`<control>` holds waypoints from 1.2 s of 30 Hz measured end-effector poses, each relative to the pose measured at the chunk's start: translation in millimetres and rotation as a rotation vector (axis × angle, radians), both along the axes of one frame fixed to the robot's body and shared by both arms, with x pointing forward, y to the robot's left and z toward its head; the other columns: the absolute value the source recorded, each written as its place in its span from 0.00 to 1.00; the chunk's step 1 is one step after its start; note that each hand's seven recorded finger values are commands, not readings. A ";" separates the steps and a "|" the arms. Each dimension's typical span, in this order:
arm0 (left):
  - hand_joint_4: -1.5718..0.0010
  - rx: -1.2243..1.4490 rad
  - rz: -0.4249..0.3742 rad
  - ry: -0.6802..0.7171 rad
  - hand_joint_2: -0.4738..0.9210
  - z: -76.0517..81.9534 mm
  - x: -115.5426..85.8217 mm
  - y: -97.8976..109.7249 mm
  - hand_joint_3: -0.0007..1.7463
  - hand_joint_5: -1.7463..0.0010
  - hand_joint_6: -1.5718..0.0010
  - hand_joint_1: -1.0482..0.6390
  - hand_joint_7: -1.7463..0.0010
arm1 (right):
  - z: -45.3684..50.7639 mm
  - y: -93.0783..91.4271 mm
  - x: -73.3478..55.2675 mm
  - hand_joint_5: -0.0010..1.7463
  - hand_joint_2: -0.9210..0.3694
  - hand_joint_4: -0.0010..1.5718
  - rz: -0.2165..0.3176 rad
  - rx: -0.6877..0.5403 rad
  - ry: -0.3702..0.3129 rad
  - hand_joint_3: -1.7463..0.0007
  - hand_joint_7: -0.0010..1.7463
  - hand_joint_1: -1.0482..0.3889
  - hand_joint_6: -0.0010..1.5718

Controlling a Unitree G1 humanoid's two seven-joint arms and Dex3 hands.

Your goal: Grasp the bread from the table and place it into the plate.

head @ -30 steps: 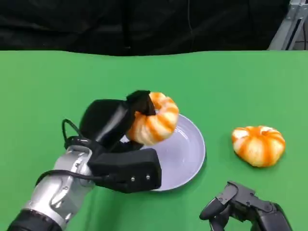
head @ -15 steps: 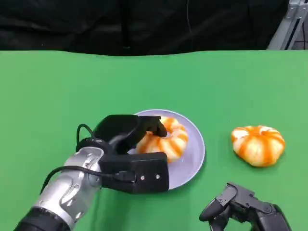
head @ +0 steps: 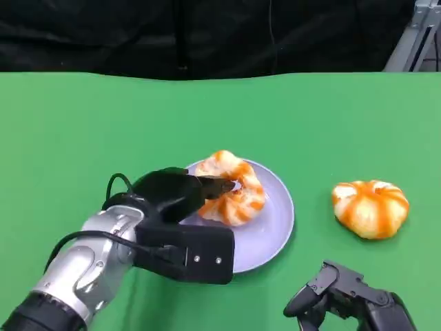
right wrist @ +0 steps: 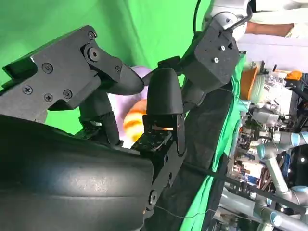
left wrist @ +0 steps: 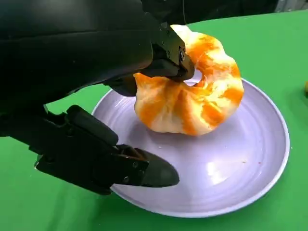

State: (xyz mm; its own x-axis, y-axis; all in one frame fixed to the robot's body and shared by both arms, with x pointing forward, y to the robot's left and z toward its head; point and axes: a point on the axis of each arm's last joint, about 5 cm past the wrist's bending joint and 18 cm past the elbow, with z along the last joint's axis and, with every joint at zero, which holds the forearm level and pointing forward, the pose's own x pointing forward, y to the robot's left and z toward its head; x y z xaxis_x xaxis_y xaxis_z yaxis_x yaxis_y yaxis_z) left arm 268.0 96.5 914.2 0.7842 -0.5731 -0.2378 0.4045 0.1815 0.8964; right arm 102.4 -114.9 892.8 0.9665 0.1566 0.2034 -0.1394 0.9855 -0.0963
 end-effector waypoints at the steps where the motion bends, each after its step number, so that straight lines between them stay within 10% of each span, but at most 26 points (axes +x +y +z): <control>1: 1.00 -0.004 -0.004 -0.002 1.00 0.5 -0.1 -0.1 0.20 0.66 0.77 0.23 0.95 | 0.2 0.0 0.0 0.92 0.32 0.43 0.000 0.000 -0.001 0.37 0.73 0.63 0.45; 12: 0.93 -0.037 -0.014 -0.032 1.00 3.3 0.2 1.7 0.19 0.62 0.49 0.25 0.80 | 0.6 -0.2 -0.1 0.92 0.31 0.42 -0.001 0.000 0.000 0.38 0.72 0.63 0.46; 16: 0.87 -0.059 -0.010 -0.057 1.00 3.8 0.3 2.3 0.19 0.69 0.54 0.24 0.57 | 0.6 -0.2 -0.1 0.93 0.31 0.43 -0.001 0.002 0.002 0.38 0.72 0.64 0.45; 25: 0.92 -0.130 0.024 -0.074 1.00 2.6 -2.1 8.2 0.21 0.68 0.72 0.24 0.43 | 0.6 -0.5 -0.1 0.92 0.30 0.43 0.000 -0.002 0.002 0.39 0.72 0.64 0.45; 36: 0.81 -0.279 -0.011 -0.180 1.00 8.6 -8.7 24.6 0.12 0.33 0.82 0.33 0.44 | 0.7 -0.3 0.1 0.92 0.29 0.43 -0.002 0.003 0.001 0.40 0.71 0.63 0.45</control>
